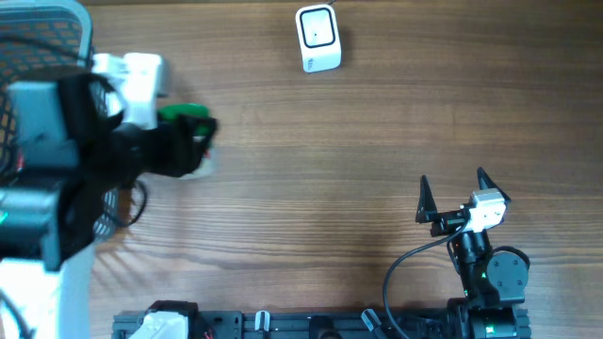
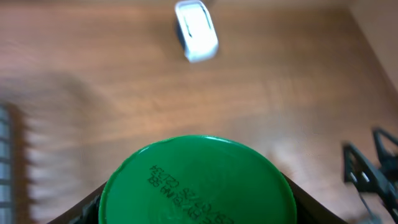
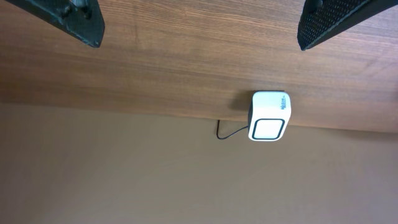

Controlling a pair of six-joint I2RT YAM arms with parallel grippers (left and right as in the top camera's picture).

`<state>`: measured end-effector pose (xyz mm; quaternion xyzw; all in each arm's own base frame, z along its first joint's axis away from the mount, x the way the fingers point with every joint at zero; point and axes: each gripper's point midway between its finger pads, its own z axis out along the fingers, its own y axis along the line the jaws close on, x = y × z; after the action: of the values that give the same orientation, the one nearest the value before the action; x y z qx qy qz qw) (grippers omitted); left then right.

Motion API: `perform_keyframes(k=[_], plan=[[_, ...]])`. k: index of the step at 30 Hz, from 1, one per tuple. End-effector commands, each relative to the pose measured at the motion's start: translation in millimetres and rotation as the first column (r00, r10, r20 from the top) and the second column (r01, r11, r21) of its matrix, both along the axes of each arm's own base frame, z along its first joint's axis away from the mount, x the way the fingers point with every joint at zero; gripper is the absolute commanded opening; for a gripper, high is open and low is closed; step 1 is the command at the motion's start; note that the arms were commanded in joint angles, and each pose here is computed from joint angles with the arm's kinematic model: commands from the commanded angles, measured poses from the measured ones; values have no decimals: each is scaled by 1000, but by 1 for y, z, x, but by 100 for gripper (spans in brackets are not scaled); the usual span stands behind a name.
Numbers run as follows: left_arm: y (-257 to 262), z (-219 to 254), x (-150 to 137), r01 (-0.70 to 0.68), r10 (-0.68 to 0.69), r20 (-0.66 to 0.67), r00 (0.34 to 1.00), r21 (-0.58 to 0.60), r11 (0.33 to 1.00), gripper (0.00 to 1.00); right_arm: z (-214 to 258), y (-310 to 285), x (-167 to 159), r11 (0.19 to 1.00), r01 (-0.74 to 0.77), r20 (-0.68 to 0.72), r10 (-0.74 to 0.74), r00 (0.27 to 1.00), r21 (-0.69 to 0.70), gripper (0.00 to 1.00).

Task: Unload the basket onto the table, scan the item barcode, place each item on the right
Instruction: 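Carry the jar with the left gripper toward the white scanner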

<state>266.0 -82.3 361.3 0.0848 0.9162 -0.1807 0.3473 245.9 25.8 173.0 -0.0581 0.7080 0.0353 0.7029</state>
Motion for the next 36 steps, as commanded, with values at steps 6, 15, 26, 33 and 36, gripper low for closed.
perform_keyframes(k=[6, 15, 26, 33, 36], plan=[[-79, -80, 13, 180, -178, -286, 941, -20, 983, 60, 2, 1, 0, 1000, -9, 12, 9, 1000, -17, 100], [-139, -168, 40, 186, -176, -475, 862, -27, 982, 59, 2, 1, 0, 1000, -9, 13, 9, 1000, -17, 100], [-161, -263, 70, 138, -79, -592, 802, 56, 989, 57, 2, 1, 0, 1000, -9, 12, 9, 1000, -17, 100], [-163, -301, 76, 140, -56, -631, 773, 84, 987, 57, 2, 1, 0, 1000, -9, 12, 9, 1000, -17, 100], [-157, -313, 84, 89, 15, -626, 780, 134, 987, 57, 2, 1, 0, 1000, -9, 12, 9, 1000, -17, 100]])
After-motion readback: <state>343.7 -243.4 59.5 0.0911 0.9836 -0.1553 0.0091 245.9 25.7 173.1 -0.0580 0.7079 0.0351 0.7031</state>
